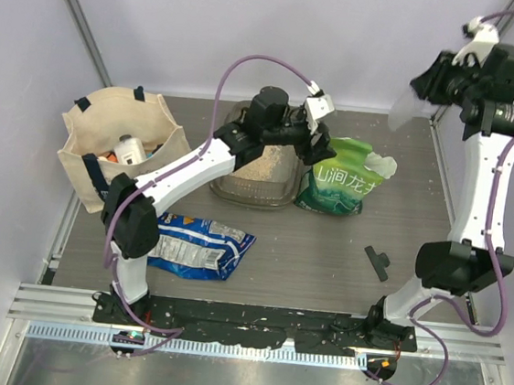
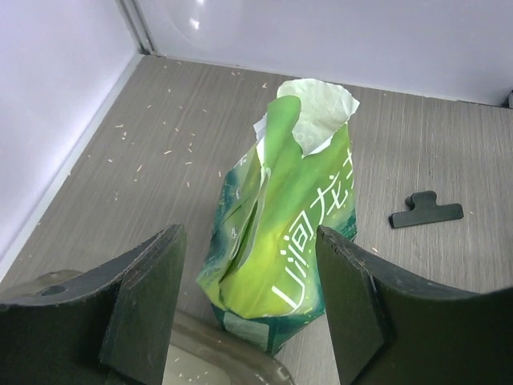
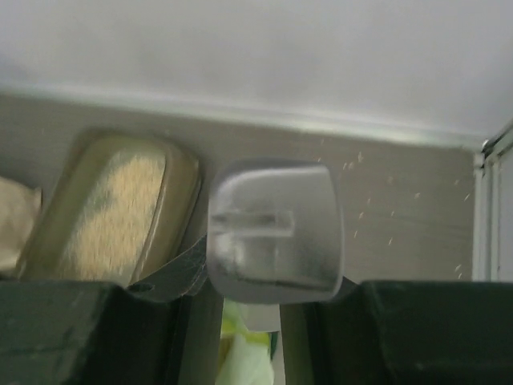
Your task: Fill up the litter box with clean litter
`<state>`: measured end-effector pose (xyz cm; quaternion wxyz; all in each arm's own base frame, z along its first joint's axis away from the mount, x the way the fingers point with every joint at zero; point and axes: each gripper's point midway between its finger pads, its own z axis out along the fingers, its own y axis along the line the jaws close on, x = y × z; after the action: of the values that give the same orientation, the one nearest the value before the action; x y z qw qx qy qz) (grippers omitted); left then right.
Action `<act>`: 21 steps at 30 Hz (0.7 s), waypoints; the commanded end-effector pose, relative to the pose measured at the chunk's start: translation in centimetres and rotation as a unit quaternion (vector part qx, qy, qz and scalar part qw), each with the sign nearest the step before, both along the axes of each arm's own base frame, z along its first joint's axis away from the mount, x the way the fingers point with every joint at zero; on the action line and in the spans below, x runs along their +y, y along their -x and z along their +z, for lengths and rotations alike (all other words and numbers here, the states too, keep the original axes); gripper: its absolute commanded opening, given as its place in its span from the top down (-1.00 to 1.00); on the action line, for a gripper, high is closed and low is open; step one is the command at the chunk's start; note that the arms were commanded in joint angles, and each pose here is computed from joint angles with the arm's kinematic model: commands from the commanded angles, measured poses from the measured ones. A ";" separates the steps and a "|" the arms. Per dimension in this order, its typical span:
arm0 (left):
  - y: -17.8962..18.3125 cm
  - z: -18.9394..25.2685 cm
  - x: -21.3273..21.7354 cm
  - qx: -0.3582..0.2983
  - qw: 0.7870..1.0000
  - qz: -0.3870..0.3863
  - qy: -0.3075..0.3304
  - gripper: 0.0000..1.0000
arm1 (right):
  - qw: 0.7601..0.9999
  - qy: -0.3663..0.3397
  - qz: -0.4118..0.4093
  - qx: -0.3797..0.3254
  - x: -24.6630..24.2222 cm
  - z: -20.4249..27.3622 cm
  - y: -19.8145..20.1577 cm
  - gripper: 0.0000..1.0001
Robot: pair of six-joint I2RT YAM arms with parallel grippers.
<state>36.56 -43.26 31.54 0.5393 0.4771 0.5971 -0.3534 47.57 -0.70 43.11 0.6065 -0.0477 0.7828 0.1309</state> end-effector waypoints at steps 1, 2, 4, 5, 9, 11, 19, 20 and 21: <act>-0.4 2.2 -1.5 -0.027 0.999 -0.009 0.029 -0.34 | 0.993 0.054 0.096 0.052 3.6 -2.8 7.6 0.98; -0.4 2.2 -1.5 -0.025 0.999 -0.009 0.031 -0.31 | 0.992 0.054 0.099 0.048 3.8 -2.7 8.9 0.98; -0.5 2.1 -1.7 -0.018 0.999 -0.006 0.036 -0.15 | 0.991 0.044 0.101 0.075 4.0 -5.0 9.7 0.98; -0.4 2.0 -1.7 -0.016 0.999 -0.007 0.036 -0.07 | 0.991 0.044 0.101 0.075 4.1 -5.1 10.2 0.98; 0.3 1.6 -1.8 -0.007 0.999 -0.021 0.034 0.40 | 0.989 0.043 0.099 0.097 3.9 -7.3 10.1 0.98; 0.7 1.5 -1.8 -0.003 0.999 -0.029 0.033 0.59 | 0.988 0.048 0.103 0.102 3.9 -8.1 10.0 0.98; 2.3 1.1 -1.6 0.022 0.998 -0.049 0.034 1.00 | 0.987 0.071 0.102 0.100 3.4 -9.8 9.2 0.98; 2.4 1.5 -1.5 0.028 0.998 -0.049 0.039 1.00 | 0.987 0.072 0.098 0.105 3.4 -10.2 9.1 0.98; 2.7 1.7 -1.6 0.033 0.997 -0.050 0.043 1.00 | 0.988 0.071 0.092 0.103 3.3 -10.4 8.8 0.98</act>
<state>35.73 -45.12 29.26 0.5054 0.4776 0.6041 -0.3892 37.72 2.90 32.30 0.4787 -0.1393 0.8528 0.1553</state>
